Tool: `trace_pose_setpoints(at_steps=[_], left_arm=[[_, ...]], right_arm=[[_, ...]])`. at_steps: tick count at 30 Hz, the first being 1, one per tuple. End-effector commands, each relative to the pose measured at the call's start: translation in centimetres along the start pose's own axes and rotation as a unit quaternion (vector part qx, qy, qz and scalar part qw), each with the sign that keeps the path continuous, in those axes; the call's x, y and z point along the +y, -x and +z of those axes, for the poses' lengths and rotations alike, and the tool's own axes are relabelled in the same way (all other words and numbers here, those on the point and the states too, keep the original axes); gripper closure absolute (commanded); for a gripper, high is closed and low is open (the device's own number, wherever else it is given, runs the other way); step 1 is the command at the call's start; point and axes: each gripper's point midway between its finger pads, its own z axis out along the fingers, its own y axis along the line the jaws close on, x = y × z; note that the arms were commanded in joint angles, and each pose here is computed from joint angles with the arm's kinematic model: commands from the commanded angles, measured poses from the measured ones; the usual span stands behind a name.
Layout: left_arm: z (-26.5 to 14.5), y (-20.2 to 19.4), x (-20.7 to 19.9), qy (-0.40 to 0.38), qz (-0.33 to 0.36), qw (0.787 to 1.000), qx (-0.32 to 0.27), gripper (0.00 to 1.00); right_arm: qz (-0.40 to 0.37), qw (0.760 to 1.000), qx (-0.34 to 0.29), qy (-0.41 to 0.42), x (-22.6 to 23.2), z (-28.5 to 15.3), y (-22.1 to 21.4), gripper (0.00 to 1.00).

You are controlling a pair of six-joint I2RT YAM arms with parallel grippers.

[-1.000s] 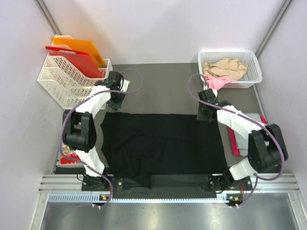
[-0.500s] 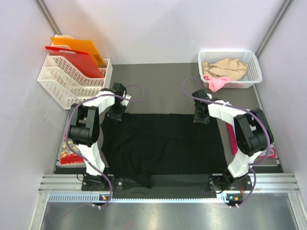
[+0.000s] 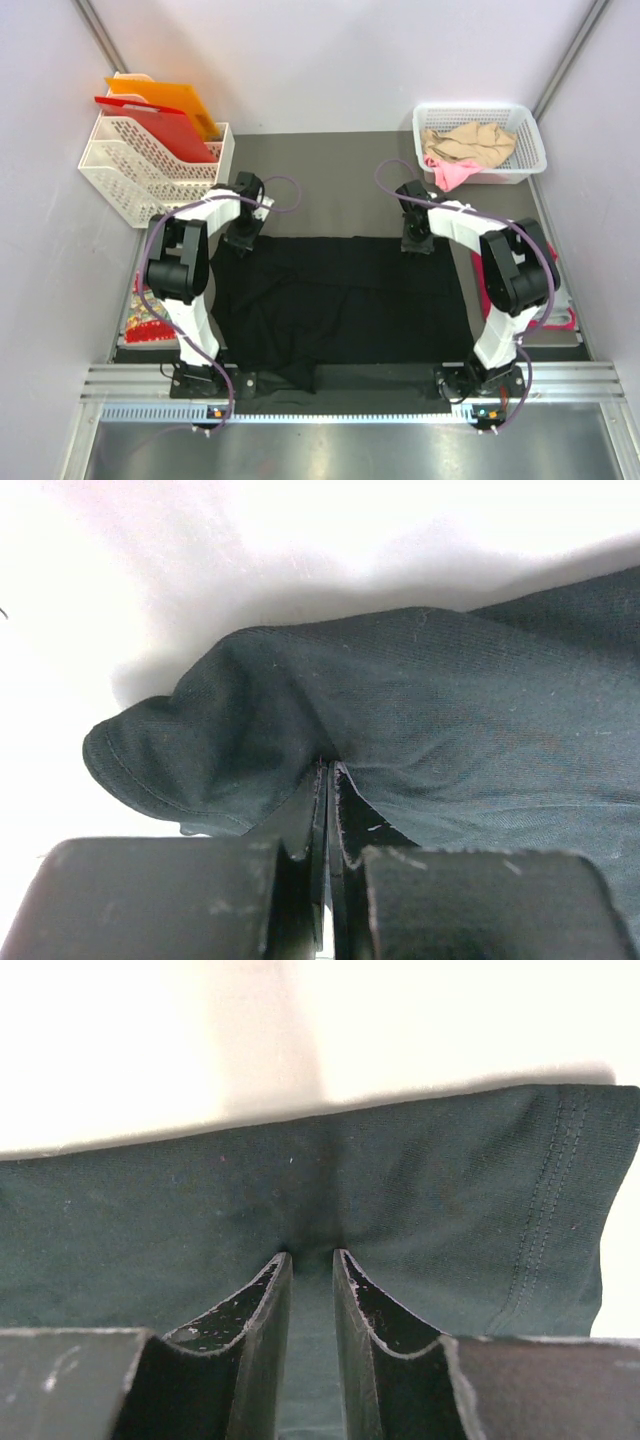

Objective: Fold and stack the t-shirts
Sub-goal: Fold the flattened tshirt in 1/3 of the way

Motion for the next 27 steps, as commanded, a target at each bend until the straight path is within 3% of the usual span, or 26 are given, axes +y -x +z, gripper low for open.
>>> trace_pose_setpoints(at_steps=[1,9,17,27], left_arm=[[1.4,2.2,1.7,0.02,-0.002,1.0,-0.015,1.0],[2.6,6.3,4.0,0.019,-0.023,0.999,-0.031,1.0],[2.2,11.1,7.7,0.036,-0.046,0.997,-0.052,1.0],[2.5,14.9,9.4,0.055,-0.046,0.995,-0.075,1.0]], right_arm=[[0.008,0.999,-0.024,0.034,3.2,3.4,2.0,0.76],[0.009,0.999,-0.023,0.047,4.5,4.0,3.5,0.77],[0.04,0.997,-0.045,0.05,4.2,3.7,7.8,0.78],[0.084,0.993,-0.063,0.062,3.4,4.4,13.5,0.8]])
